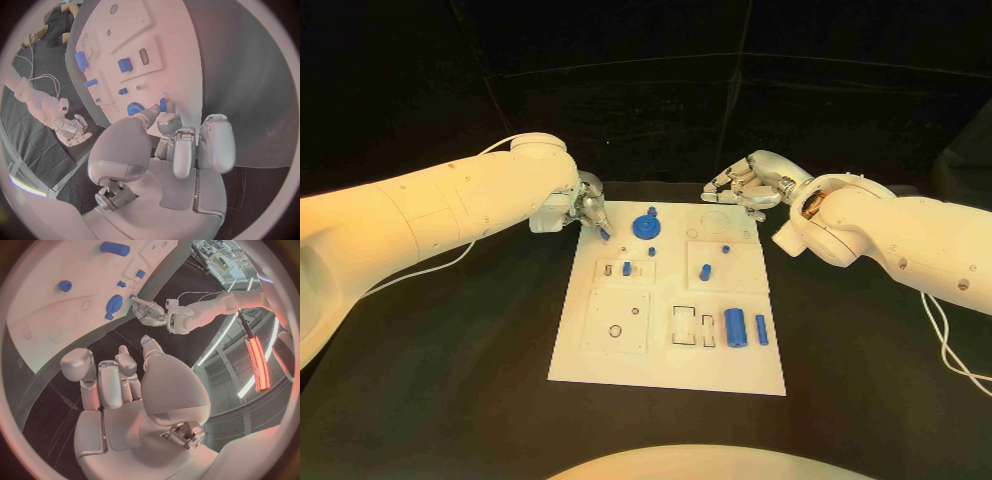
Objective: Assemble the parts on the task board
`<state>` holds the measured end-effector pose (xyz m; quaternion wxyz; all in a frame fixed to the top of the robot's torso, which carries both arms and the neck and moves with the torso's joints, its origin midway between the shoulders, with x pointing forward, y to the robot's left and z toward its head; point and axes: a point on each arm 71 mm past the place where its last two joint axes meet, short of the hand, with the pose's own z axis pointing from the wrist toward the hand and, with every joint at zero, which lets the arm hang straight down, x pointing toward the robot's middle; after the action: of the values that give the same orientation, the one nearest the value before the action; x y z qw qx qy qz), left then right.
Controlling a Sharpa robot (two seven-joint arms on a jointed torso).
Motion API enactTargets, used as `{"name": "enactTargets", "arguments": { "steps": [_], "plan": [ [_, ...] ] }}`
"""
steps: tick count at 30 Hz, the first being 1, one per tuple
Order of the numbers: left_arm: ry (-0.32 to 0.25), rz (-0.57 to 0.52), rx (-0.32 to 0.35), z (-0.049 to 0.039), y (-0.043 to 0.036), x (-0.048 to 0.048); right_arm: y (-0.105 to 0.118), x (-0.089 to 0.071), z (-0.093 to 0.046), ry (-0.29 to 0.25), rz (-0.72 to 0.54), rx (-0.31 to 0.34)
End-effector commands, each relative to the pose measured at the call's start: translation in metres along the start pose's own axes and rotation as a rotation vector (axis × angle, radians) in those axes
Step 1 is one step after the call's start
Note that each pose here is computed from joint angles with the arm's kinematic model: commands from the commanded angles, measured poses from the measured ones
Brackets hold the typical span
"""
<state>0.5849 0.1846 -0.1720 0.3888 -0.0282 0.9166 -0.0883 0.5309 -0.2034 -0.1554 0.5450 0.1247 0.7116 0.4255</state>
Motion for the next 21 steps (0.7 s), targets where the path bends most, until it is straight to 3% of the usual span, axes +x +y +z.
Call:
{"name": "enactTargets", "arguments": {
  "steps": [1,8,21],
  "plan": [
    [-0.016,-0.003,0.027,-0.0010,-0.0011,-0.0013,0.001,-0.001,0.000,-0.001,0.002,-0.007],
    [-0.043,-0.052,0.059,-0.0096,0.0030,0.0039,0.000,-0.002,-0.001,0.000,0.002,-0.004],
    [-0.134,-0.145,0.142,-0.0444,0.0118,0.0302,-0.002,-0.004,-0.002,-0.007,0.000,-0.002]
  ]
}}
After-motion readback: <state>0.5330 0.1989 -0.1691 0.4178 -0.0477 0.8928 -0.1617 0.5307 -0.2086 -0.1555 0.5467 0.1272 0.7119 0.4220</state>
